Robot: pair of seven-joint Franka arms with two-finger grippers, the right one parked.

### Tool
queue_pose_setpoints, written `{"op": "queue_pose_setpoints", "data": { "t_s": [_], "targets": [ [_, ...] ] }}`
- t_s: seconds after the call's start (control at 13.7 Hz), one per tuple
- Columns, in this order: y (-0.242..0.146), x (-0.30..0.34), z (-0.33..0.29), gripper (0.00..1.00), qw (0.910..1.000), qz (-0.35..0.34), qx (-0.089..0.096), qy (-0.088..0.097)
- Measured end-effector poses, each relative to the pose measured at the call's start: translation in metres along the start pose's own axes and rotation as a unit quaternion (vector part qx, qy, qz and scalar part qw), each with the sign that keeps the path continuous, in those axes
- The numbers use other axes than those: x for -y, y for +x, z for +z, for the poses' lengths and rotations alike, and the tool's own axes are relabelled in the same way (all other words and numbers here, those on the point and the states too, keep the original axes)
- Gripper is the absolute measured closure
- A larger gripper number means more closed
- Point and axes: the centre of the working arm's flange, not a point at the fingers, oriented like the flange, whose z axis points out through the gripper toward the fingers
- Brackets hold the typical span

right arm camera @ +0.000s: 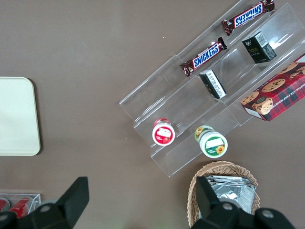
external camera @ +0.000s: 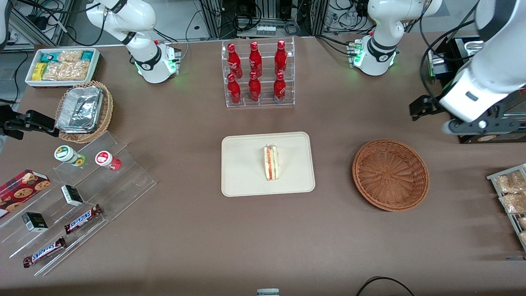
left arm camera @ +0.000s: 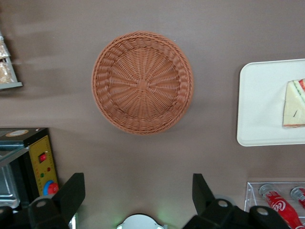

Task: Place sandwich from basket to tray

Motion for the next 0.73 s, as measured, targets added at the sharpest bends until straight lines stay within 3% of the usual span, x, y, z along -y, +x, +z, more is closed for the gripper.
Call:
{"op": "queue_pose_setpoints", "data": {
  "t_s": [0.73],
  "targets": [
    [-0.014,0.046,-0.002,0.0,1.0,0.002,0.001,-0.002]
  ]
}}
